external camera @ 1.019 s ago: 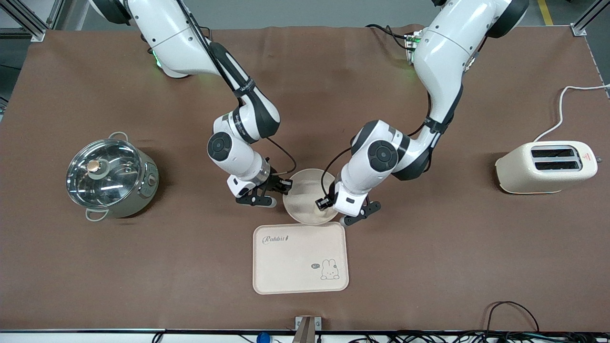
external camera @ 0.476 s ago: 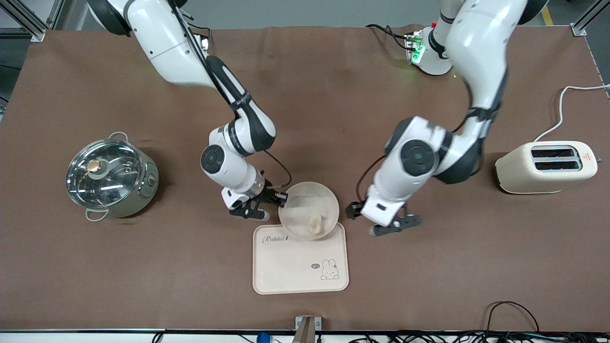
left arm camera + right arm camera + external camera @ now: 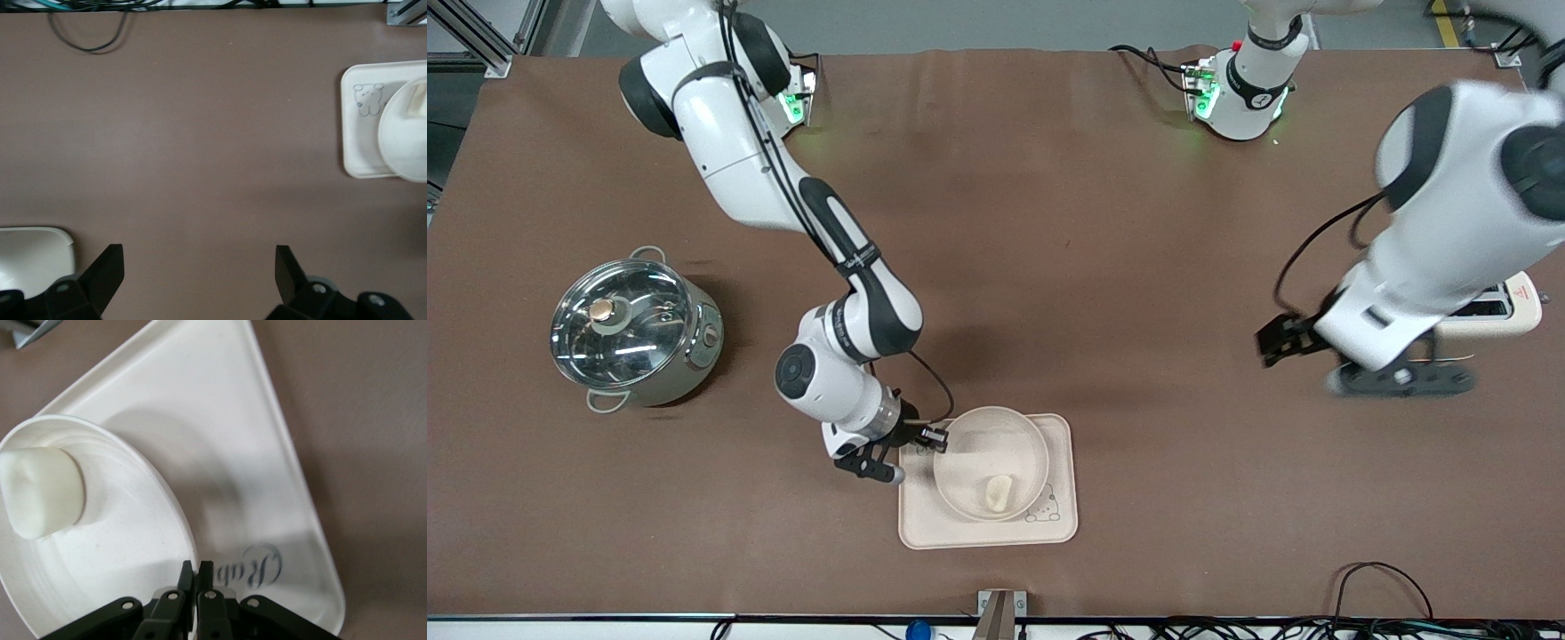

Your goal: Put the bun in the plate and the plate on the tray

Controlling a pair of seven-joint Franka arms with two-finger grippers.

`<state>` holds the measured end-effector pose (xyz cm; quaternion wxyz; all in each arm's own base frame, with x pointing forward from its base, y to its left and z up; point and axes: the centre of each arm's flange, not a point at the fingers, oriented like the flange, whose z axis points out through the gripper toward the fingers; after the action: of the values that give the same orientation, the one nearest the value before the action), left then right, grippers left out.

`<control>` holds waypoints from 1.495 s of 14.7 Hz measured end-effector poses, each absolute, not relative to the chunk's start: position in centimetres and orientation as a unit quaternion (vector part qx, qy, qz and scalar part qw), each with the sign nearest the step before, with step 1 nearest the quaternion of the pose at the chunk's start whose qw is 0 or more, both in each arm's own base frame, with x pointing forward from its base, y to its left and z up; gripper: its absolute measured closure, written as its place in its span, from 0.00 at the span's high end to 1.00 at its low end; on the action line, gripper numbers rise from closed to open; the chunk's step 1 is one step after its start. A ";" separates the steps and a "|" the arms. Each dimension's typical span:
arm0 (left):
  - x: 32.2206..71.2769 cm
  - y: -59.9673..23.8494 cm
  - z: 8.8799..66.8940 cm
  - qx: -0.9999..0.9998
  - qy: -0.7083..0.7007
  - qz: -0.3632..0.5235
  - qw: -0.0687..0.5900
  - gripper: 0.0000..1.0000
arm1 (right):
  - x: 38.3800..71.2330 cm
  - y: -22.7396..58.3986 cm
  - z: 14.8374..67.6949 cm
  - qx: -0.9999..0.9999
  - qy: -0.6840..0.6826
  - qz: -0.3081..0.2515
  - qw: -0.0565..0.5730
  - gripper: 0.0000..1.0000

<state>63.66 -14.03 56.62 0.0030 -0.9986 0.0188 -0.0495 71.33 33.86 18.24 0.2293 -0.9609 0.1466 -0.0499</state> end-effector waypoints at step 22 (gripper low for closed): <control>56.1 -5.7 64.6 -0.998 0.062 -0.018 -0.002 1.00 | 63.7 6.9 52.4 -0.990 0.100 0.041 0.088 1.00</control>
<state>56.12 -5.71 64.63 -0.0018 -0.9979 0.0615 -0.0178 63.73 6.95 52.44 0.0878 -0.9902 0.1004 0.0412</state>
